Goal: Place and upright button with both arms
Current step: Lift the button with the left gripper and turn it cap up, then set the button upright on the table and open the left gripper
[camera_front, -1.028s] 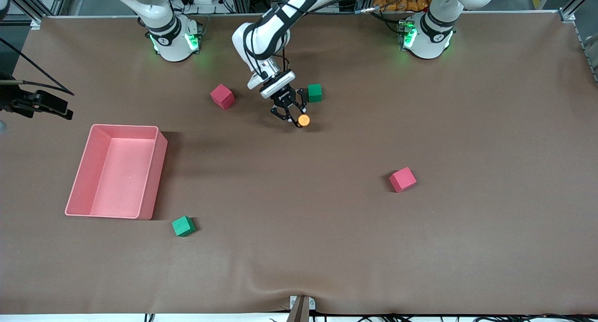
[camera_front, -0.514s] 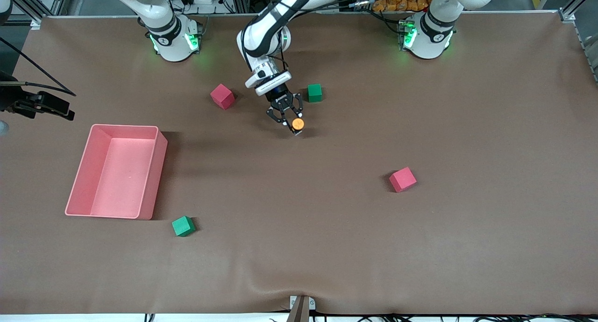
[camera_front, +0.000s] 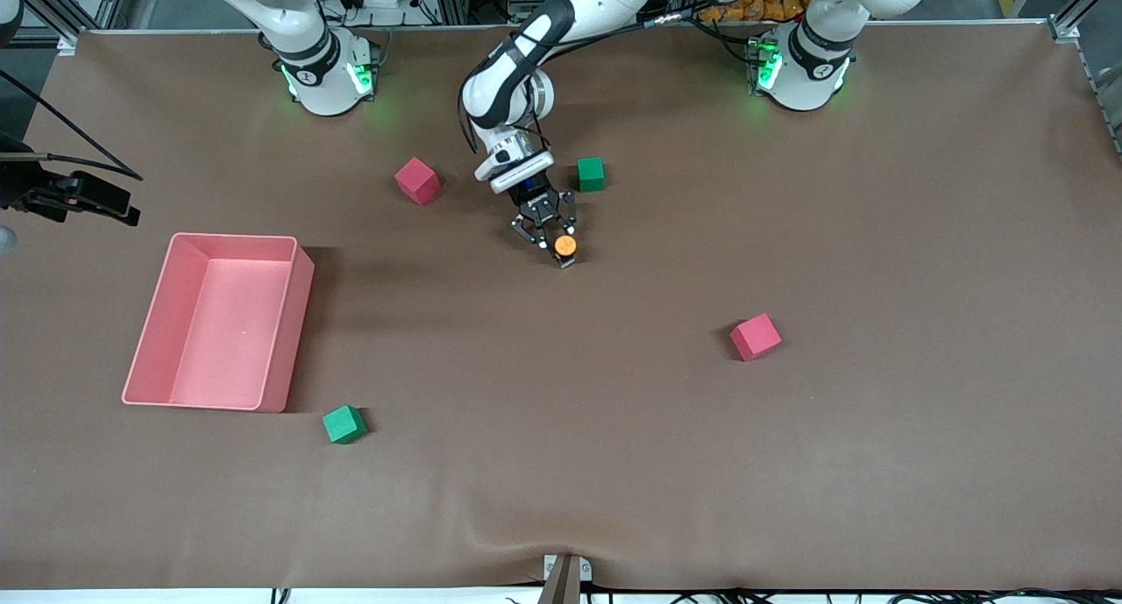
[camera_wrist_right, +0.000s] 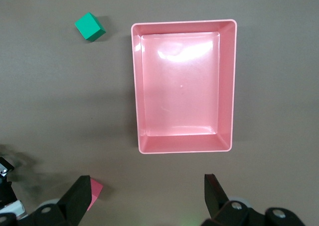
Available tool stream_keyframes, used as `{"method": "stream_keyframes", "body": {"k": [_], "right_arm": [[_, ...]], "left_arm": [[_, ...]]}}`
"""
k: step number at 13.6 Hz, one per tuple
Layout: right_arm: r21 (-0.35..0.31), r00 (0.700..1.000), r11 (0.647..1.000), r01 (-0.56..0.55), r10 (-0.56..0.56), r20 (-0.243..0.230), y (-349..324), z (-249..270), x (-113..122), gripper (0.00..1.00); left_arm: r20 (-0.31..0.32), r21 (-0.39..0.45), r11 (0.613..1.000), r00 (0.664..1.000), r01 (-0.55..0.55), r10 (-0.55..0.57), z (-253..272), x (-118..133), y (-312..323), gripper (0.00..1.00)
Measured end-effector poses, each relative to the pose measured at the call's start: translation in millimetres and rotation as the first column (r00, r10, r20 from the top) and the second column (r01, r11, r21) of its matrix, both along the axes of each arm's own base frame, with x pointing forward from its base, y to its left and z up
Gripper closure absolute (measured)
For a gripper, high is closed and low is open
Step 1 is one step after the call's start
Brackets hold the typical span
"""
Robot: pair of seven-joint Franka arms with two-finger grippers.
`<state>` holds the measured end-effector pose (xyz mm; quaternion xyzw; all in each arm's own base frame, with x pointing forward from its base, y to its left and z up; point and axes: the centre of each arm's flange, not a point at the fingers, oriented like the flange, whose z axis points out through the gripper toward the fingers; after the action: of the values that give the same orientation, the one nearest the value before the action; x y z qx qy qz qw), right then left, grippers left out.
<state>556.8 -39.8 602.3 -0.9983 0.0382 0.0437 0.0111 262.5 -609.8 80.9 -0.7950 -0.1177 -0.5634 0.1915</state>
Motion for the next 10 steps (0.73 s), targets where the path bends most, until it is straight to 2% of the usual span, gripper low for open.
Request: {"method": "stream_keyframes", "body": {"k": [5, 6, 10], "right_arm": [[0.000, 1.000, 1.000, 0.000, 0.000, -0.002, 0.0, -0.2, -0.2, 0.00], [0.000, 1.000, 1.000, 0.000, 0.000, -0.002, 0.0, -0.2, -0.2, 0.00], [0.000, 1.000, 1.000, 0.000, 0.000, -0.003, 0.0, -0.2, -0.3, 0.00]], "left_arm": [[0.005, 0.003, 1.000, 1.000, 0.005, -0.005, -1.2, 0.4, -0.2, 0.60], [0.006, 0.005, 1.000, 1.000, 0.007, -0.007, -1.7, 0.4, -0.1, 0.56], [0.029, 0.023, 0.999, 0.999, 0.041, -0.041, -1.4, 3.0, -1.1, 0.12]]}}
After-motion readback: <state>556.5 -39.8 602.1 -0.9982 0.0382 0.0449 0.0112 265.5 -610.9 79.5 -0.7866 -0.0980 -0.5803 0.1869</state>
